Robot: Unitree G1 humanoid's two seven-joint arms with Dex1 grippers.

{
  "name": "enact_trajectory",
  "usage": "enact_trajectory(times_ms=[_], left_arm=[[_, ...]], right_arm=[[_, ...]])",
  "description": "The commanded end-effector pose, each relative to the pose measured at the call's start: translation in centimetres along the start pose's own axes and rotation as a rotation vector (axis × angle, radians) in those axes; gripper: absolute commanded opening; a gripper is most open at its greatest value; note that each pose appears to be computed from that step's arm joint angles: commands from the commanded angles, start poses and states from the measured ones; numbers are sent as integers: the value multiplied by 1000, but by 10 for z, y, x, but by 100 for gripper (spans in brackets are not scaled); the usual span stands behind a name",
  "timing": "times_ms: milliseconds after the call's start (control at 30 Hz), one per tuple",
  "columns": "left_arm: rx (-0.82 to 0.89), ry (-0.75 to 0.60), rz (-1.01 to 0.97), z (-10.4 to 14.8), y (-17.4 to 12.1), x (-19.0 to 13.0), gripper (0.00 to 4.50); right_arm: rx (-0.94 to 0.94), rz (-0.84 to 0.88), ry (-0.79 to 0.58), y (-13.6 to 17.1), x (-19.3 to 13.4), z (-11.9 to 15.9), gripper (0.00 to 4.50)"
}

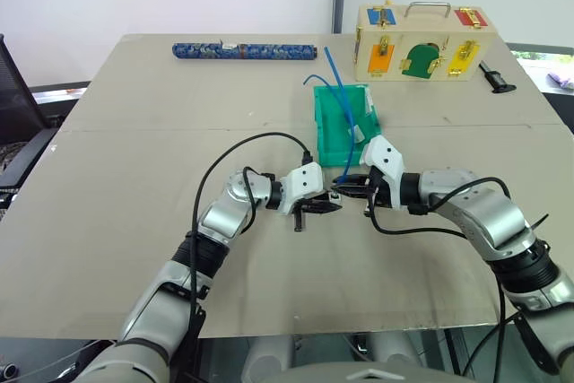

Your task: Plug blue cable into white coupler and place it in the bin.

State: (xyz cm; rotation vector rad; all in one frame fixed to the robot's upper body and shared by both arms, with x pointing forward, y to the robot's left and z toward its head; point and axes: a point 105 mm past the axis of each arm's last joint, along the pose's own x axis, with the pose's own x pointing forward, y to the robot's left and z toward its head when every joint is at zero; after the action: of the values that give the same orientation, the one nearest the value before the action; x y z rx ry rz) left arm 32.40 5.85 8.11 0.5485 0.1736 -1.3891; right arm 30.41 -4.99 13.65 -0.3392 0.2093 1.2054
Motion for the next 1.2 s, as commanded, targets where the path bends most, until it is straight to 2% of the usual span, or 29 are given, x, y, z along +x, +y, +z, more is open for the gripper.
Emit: enact_trajectory(times_ms=[33, 333, 533, 800, 1200], left_arm=[[8, 14, -8, -2, -1, 2, 36], [12, 15, -7, -2, 0, 3, 36], [27, 13, -11, -1, 0, 3, 36], [28, 8, -7, -1, -1, 3, 36], [23, 4, 1, -2, -3, 5, 36]], right_arm=[[-41, 27, 15, 1, 0, 2, 0], [-57, 116, 102, 7, 0, -11, 0], [-90, 150, 180, -1, 1, -18, 0], [-84, 218, 225, -11, 0, -10, 0], [-96, 308, 290, -7, 3, -12, 0]])
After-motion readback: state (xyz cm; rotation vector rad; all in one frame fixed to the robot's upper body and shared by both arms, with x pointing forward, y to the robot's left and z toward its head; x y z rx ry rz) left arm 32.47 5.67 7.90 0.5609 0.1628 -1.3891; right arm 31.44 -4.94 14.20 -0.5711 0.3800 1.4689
